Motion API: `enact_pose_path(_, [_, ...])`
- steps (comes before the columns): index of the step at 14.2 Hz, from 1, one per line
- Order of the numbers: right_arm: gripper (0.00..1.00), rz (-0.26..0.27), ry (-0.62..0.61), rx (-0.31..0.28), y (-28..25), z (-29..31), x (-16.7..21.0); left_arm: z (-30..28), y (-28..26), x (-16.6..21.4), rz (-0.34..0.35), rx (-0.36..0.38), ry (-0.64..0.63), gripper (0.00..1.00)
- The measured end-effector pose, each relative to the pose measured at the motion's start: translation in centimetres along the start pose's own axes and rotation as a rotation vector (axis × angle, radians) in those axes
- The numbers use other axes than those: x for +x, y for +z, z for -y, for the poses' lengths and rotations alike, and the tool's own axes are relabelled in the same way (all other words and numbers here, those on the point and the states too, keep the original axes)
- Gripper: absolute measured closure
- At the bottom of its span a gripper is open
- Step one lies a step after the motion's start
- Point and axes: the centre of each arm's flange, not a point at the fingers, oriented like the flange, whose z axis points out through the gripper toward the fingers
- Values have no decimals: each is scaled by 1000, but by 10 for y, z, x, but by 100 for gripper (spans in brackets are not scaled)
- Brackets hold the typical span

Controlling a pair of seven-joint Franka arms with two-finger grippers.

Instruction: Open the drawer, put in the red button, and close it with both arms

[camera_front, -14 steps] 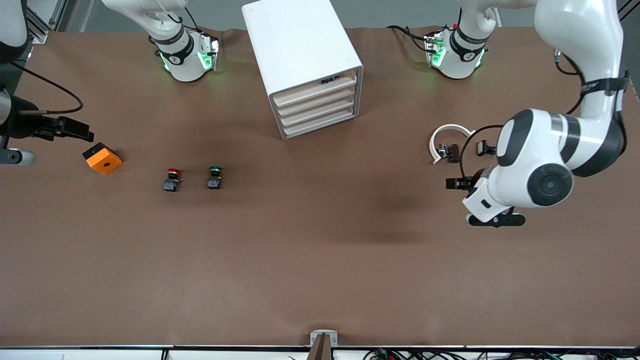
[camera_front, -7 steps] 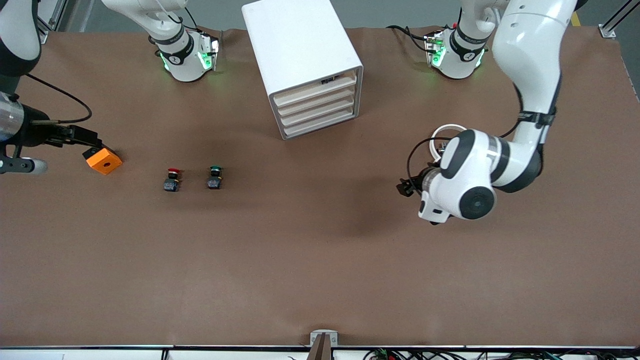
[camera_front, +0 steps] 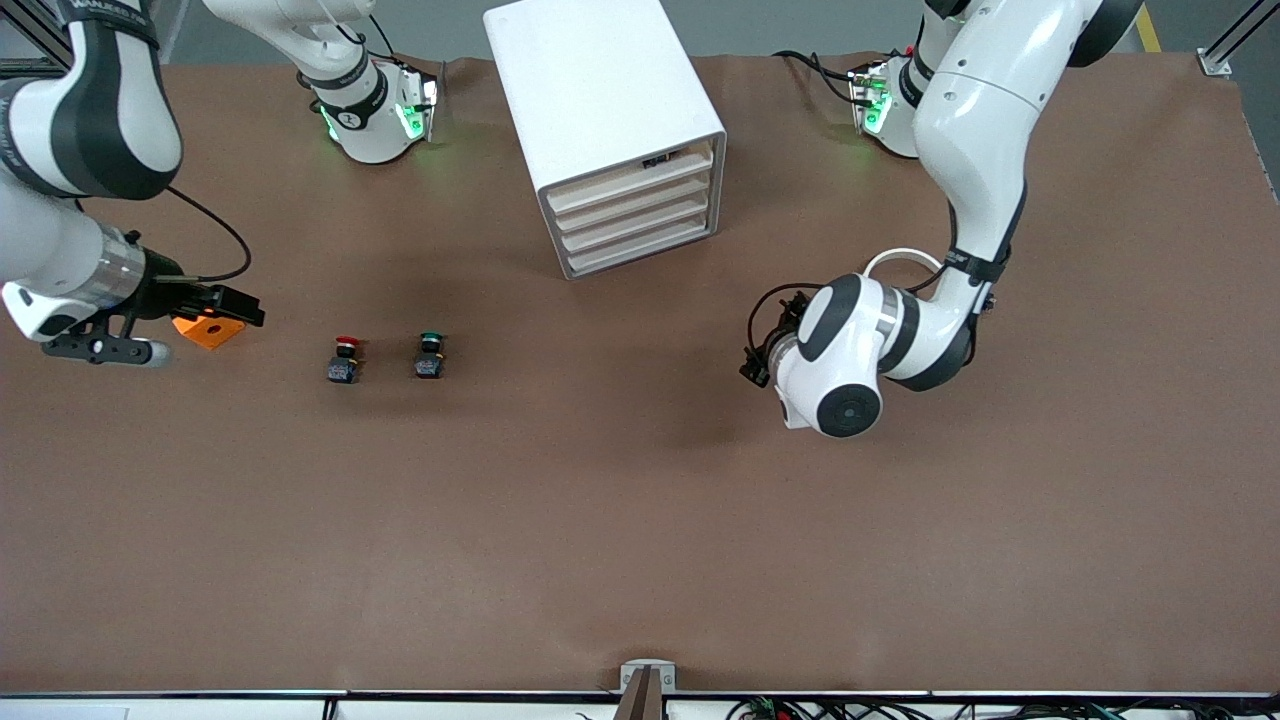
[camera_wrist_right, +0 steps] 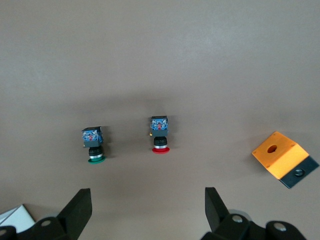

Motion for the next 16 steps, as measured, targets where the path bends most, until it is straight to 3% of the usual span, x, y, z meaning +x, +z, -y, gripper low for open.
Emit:
enact_pose_path(5, [0,-62,41,-3,69,17,-16,-6,31,-60,42,44,-315,0])
enact_pose_path(8, [0,-89,59,-4,92,31,-20,-5,48,-108,148,87,-372,0])
enact_pose_path(10, [0,-106,63,-5,109,30,-17,-7,54,-117,219,114,-400,0])
enact_pose_path(16, [0,-124,77,-23,183,20,-4,2,73,-128,276,274,-461,0])
